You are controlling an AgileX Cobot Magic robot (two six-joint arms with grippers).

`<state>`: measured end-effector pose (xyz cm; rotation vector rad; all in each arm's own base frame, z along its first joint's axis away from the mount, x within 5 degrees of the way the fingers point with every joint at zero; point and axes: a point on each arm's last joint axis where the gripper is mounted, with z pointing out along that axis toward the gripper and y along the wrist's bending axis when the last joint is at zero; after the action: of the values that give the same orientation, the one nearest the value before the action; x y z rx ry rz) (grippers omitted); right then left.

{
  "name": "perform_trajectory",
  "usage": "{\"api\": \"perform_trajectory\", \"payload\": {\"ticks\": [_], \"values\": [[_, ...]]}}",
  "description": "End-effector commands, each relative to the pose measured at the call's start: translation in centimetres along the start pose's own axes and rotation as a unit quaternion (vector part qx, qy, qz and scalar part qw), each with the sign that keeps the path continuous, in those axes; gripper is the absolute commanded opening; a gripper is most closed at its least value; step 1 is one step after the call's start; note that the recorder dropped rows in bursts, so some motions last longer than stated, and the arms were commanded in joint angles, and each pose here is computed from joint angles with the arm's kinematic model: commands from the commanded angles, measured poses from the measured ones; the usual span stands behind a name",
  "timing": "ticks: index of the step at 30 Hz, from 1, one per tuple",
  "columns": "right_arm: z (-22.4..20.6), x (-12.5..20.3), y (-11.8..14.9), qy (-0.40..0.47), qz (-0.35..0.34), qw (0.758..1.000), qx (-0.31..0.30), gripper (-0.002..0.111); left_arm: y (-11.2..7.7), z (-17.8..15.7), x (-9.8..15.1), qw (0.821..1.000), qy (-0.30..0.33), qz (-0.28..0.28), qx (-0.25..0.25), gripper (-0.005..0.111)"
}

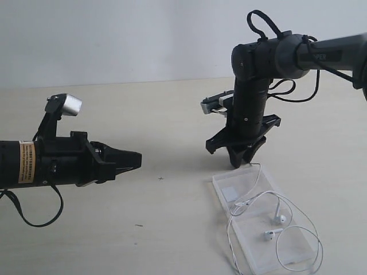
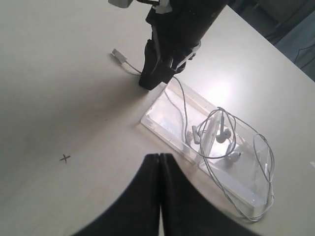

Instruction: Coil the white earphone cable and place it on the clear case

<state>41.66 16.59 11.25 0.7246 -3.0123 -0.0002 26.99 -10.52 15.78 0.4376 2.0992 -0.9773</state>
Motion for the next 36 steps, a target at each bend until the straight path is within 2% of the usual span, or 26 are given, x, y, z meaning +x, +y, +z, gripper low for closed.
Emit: {"api": "perform_trajectory", "payload": {"ticks": [1, 8, 21, 36], "values": [[-0.9, -0.7, -0.4, -0.005, -0.004, 1.0, 0.007, 0.032, -0.2, -0.2, -0.1, 1.0, -0.008, 0.0, 0.002, 0.0], [-2.8, -1.3, -0.4, -0.012, -0.002, 1.0, 0.004, 0.032, -0.2, -0.2, -0.1, 1.0, -0.008, 0.0, 0.002, 0.0], [-0.2, -1.3, -0.5, 0.018, -0.004, 1.0, 0.004, 0.032, -0.2, -0.2, -0.1, 1.0, -0.008, 0.0, 0.002, 0.0], [0.0, -1.2, -1.5, 0.023, -0.007, 0.999, 0.031, 0.032, -0.2, -0.2, -0.1, 1.0, -0.008, 0.0, 0.004, 0.0]]}}
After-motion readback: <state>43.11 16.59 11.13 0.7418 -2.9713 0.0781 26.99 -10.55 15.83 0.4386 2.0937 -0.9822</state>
